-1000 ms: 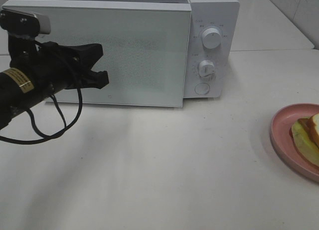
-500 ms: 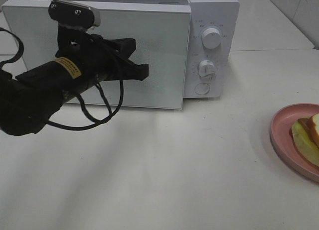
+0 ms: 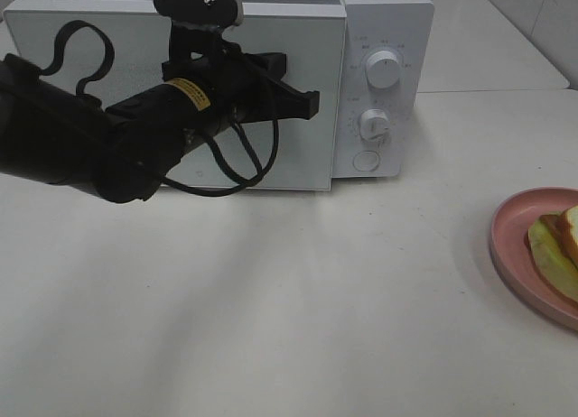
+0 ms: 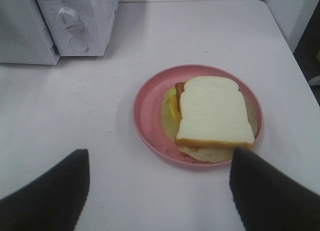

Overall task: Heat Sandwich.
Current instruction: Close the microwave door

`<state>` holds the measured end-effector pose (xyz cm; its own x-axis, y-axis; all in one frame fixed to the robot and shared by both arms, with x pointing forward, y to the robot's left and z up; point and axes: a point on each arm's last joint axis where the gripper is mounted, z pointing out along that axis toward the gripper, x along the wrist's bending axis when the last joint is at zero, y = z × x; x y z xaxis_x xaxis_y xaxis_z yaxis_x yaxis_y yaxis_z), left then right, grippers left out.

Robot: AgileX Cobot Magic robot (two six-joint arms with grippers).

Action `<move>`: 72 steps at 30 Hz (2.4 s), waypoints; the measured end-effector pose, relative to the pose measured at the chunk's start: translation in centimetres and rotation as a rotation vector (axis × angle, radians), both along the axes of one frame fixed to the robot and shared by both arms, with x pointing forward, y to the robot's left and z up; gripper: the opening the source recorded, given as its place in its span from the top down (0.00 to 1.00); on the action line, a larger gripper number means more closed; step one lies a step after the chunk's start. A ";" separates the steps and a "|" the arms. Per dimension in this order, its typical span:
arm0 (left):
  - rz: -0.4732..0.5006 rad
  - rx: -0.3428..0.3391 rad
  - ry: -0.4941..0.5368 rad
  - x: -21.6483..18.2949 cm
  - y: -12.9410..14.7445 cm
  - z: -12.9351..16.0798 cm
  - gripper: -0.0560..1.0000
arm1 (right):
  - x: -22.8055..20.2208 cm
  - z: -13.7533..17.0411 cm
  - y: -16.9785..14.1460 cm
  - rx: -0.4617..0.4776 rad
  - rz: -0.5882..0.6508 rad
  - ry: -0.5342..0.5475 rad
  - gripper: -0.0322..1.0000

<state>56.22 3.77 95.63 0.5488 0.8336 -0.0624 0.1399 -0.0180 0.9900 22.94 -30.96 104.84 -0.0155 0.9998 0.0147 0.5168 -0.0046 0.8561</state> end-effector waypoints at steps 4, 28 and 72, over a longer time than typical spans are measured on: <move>-0.016 0.003 -0.004 0.3 -0.8 0.0 0.95 | 0.0 0.0 0.0 0.000 0.000 0.000 0.25; -0.039 0.079 -0.009 2.8 -4.6 -0.9 0.95 | 0.0 0.0 0.0 0.001 0.001 0.000 0.25; 0.008 0.050 0.059 -1.2 -1.8 0.8 0.95 | 0.0 0.0 0.0 0.001 0.001 0.000 0.25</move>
